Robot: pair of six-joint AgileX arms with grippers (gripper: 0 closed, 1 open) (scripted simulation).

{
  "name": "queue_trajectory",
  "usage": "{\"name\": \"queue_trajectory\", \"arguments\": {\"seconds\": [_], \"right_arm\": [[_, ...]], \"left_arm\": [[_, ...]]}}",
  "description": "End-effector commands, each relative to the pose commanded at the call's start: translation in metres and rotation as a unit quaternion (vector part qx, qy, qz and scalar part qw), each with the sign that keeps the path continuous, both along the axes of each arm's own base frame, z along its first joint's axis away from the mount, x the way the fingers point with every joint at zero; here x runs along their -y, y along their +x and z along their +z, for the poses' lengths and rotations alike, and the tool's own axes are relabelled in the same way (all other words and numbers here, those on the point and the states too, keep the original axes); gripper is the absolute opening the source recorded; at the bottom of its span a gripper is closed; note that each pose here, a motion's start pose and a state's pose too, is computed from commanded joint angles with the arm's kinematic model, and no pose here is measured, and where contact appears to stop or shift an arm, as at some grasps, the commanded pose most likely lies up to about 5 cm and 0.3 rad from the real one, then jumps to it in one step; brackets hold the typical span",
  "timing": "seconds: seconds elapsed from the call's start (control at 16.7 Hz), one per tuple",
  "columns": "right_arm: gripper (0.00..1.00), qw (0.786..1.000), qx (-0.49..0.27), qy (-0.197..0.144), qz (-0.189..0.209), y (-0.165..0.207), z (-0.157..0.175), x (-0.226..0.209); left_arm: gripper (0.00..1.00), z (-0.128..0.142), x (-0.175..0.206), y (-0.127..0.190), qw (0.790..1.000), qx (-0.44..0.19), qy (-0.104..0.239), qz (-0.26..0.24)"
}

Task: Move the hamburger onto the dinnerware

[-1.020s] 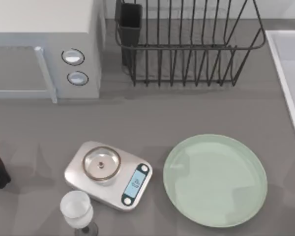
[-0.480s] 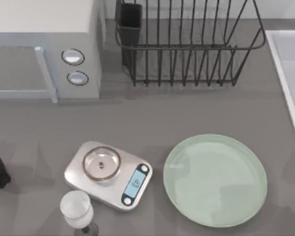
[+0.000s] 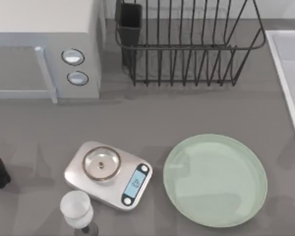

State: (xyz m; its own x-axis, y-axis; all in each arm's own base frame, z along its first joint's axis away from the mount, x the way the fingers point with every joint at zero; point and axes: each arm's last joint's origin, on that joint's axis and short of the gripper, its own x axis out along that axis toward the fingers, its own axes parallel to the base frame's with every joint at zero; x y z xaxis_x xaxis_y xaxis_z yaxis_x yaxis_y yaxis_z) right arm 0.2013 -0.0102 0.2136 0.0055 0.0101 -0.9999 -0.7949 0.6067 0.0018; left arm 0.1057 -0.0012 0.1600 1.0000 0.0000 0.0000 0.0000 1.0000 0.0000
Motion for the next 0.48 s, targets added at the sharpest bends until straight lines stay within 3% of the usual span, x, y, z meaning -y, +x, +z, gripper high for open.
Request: {"name": "queue_trajectory", "arguments": {"seconds": [0.3, 0.48], "right_arm": [[0.0, 1.0, -0.001, 0.0, 0.001, 0.0003, -0.0004, -0.0005], [0.0, 0.999, -0.004, 0.0, 0.052, 0.009, 0.0013, -0.0079]], "left_arm": [[1.0, 0.0, 0.0, 0.0, 1.0, 0.0, 0.0, 0.0], [1.0, 0.0, 0.0, 0.0, 1.0, 0.0, 0.0, 0.0]]}}
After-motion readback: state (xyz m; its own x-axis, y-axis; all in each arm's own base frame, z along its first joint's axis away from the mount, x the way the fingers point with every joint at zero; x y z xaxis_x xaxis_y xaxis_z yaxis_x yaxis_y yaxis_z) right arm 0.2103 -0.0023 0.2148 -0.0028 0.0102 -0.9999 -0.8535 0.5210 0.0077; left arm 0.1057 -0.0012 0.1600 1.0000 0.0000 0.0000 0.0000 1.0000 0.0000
